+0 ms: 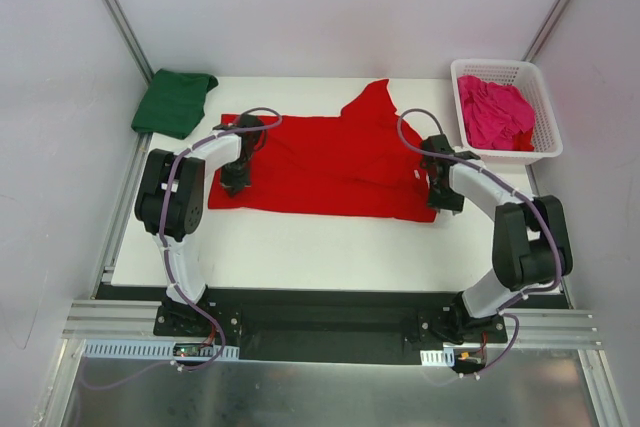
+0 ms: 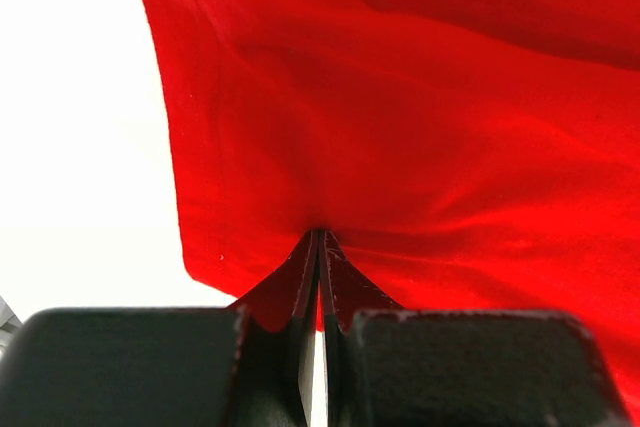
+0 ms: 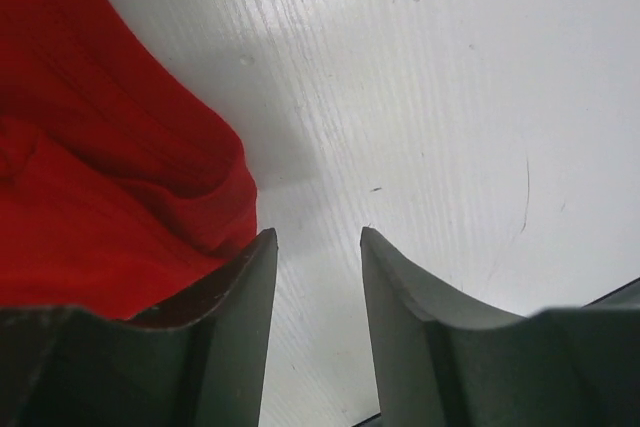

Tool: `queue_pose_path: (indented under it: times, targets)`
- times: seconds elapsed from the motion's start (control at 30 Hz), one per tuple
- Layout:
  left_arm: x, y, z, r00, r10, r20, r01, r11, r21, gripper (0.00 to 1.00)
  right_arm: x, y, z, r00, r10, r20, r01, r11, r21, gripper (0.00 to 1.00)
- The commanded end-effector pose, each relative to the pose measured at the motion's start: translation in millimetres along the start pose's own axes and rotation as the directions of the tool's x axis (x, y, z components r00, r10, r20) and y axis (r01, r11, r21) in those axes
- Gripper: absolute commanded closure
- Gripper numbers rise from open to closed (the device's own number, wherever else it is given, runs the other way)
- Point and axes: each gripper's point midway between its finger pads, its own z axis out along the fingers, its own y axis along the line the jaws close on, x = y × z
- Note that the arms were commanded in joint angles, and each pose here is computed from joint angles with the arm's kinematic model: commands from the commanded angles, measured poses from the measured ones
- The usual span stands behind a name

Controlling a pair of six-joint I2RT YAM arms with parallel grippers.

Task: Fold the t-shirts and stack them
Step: Fold the flattened tshirt in 1/3 of the way

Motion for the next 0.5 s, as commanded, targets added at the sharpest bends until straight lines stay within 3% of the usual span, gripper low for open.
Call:
queue_pose_path:
  times: [0.0, 0.1, 0.2, 0.23, 0.3, 0.33, 0.43, 0.47]
  targets:
    - [8, -6, -5, 0.999, 0.045, -0.026, -0.045, 0.999, -0.004, 1.00, -15, -17, -25, 0.995, 0.056, 0.078, -0.057, 0.998, 0.013, 0.57]
    - [5, -13, -12, 0.999, 0.047, -0.006, -0.046, 0.999, 0.016, 1.00, -20, -20, -36, 0.991, 0.080, 0.108, -0.080, 0.997, -0.002, 0.57]
    - [-2, -22, -22, 0.999, 0.044, 0.025, -0.045, 0.998, 0.045, 0.87, -24, -15, -45, 0.986, 0.096, 0.137, -0.089, 0.994, -0.060, 0.56]
    - [-5, -25, -26, 0.998, 0.043, 0.041, -0.045, 0.998, 0.052, 0.70, -26, -12, -47, 0.984, 0.099, 0.146, -0.087, 0.992, -0.087, 0.55]
    - [-8, -33, -35, 0.997, 0.047, 0.064, -0.051, 0.996, 0.072, 0.47, -29, 1, -54, 0.981, 0.098, 0.170, -0.068, 0.982, -0.176, 0.53]
    - [-13, -35, -39, 0.996, 0.043, 0.079, -0.050, 0.996, 0.078, 0.31, -29, 7, -57, 0.980, 0.096, 0.176, -0.058, 0.976, -0.211, 0.52]
    - [-19, -42, -48, 0.993, 0.050, 0.108, -0.060, 0.994, 0.092, 0.10, -28, 30, -63, 0.981, 0.088, 0.175, -0.025, 0.941, -0.336, 0.50]
    - [-20, -43, -50, 0.992, 0.053, 0.114, -0.064, 0.994, 0.093, 0.10, -28, 34, -64, 0.981, 0.086, 0.175, -0.018, 0.935, -0.355, 0.50]
